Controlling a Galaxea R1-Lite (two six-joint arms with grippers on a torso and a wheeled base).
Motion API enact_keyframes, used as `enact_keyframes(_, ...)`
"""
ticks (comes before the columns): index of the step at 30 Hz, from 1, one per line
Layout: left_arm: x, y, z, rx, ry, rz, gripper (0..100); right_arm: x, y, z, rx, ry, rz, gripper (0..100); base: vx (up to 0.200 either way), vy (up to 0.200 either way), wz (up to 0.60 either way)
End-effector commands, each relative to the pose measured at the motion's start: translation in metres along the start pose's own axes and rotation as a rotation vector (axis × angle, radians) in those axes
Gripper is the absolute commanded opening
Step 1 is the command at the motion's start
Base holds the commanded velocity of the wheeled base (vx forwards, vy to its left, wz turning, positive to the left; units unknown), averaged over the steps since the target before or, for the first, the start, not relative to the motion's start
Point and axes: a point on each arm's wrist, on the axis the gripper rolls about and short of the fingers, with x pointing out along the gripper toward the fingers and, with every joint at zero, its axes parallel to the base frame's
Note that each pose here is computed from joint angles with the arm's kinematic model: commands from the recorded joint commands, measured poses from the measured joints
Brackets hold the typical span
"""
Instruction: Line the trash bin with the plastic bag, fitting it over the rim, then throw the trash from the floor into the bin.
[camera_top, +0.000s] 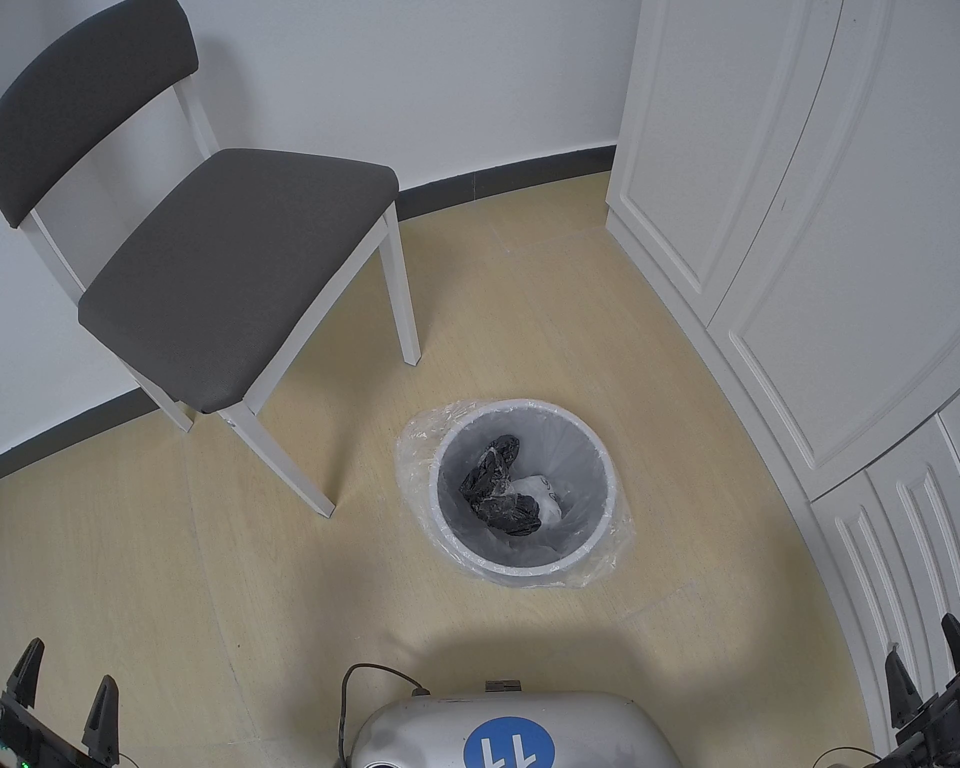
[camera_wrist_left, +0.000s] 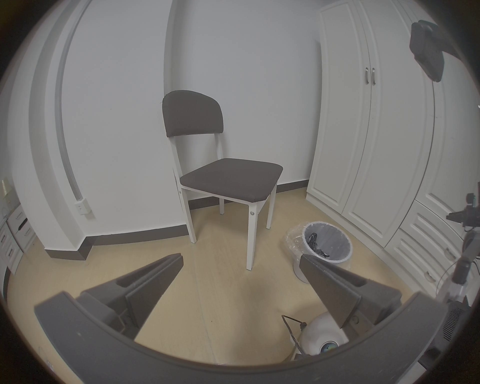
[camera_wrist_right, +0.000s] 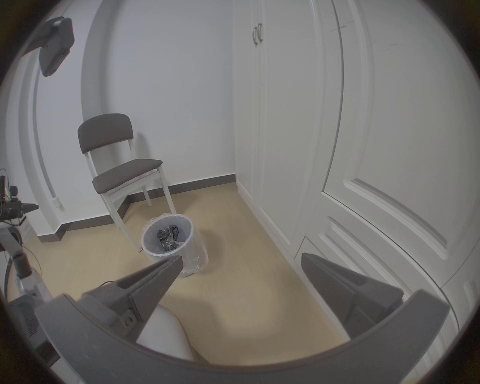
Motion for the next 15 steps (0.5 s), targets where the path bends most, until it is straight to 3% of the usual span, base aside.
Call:
enact_keyframes(1,0.0003,0.0001,-0.0050,-0.003,0.004,0.003,100,0.0002,-0.0001,-0.0054,0.026,0.004,-0.004,100,0.000,0.000,0.00)
enact_keyframes(15,0.0003,0.0001,-0.0052,0.018,0.005,0.000,100,0.0002,-0.0001,-0.0055,0.015,0.006,-0.004,100,0.000,0.000,0.00)
